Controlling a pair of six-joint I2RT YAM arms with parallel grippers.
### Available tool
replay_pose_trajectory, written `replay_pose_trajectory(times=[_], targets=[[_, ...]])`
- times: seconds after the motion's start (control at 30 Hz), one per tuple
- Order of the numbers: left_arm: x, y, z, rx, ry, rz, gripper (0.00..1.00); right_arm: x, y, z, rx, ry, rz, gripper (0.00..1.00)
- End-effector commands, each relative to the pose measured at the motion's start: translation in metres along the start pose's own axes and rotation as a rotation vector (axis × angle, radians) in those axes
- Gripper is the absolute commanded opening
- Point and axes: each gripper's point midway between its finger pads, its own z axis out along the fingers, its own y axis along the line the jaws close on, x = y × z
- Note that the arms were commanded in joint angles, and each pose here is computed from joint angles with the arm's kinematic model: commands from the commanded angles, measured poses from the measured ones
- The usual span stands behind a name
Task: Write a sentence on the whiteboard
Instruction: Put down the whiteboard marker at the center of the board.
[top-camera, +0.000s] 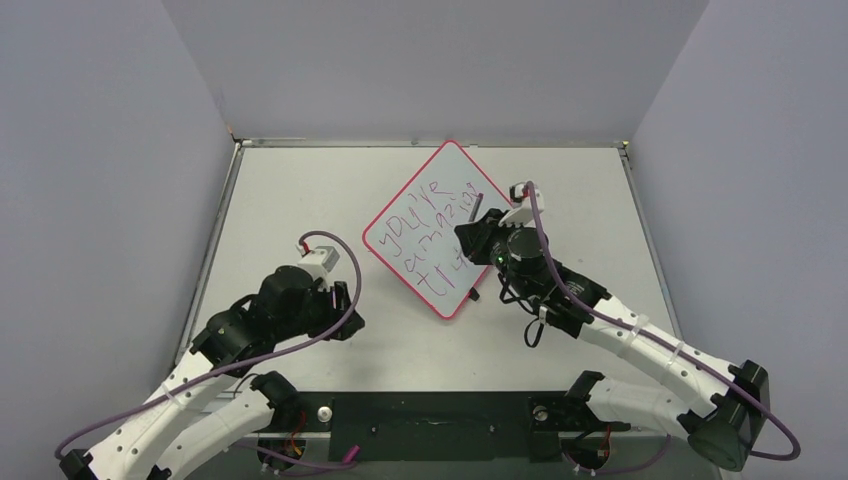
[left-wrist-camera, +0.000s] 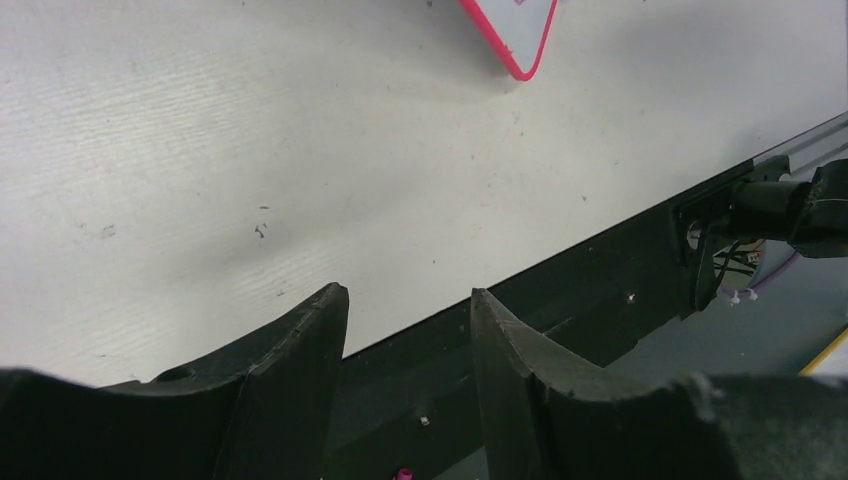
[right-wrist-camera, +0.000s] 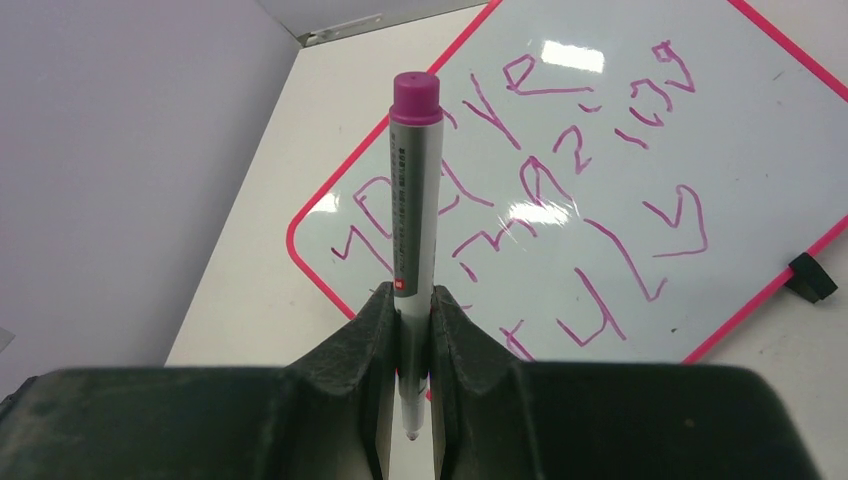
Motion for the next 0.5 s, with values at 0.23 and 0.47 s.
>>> replay_pose_trajectory(times=[0.23,0.47], targets=[[0.077,-0.010,-0.010,-0.128,0.315,0.071,0.45,0.027,-0.046,-0.022,0.110,0.000,0.038,0.00],[0.133,-0.022,-0.016,-0.228,0.398,0.257,0.46,0.037,-0.058,-0.036,0.114,-0.006,0.072,0.00]])
